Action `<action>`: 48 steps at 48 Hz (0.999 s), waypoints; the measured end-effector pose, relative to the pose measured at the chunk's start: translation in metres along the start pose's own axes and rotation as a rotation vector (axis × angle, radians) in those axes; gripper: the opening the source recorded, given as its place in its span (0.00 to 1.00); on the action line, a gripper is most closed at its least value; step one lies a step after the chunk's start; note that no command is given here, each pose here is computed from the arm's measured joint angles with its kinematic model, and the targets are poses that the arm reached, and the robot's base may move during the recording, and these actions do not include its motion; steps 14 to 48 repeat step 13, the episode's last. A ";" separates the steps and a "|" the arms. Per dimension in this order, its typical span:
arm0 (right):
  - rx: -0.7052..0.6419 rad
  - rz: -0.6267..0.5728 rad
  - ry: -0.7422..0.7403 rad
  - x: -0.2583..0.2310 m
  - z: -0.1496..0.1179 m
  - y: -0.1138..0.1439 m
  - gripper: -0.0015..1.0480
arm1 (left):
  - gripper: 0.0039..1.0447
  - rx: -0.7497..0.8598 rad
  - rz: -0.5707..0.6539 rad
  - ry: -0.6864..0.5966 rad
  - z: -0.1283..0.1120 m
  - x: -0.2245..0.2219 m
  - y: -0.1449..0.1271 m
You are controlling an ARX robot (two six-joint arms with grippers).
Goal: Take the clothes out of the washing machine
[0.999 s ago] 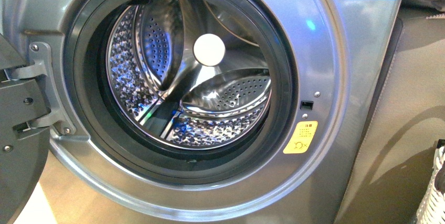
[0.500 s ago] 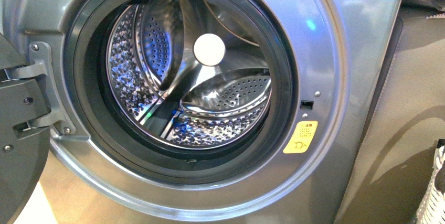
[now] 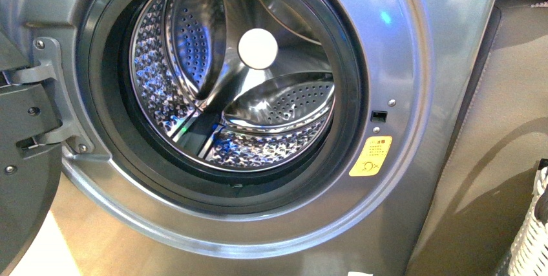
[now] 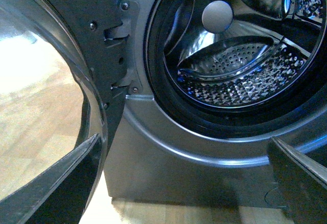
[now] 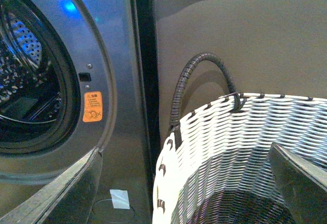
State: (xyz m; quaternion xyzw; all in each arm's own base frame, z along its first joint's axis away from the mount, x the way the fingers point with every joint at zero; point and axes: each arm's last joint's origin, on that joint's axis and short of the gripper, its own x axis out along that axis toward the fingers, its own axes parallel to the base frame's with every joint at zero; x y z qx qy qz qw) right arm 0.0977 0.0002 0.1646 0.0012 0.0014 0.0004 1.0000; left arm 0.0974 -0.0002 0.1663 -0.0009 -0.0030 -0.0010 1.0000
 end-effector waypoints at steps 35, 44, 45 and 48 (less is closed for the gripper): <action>0.000 0.000 0.000 0.000 0.000 0.000 0.93 | 0.94 0.000 0.000 0.000 0.000 0.000 0.000; 0.000 0.000 0.000 0.000 0.000 0.000 0.93 | 0.94 0.000 0.000 0.000 0.000 0.000 0.000; 0.000 0.000 0.000 0.000 0.000 0.000 0.93 | 0.94 0.000 0.000 0.000 0.000 0.000 0.000; 0.000 0.000 0.000 0.000 0.000 0.000 0.93 | 0.94 0.000 0.000 0.000 0.000 0.000 0.000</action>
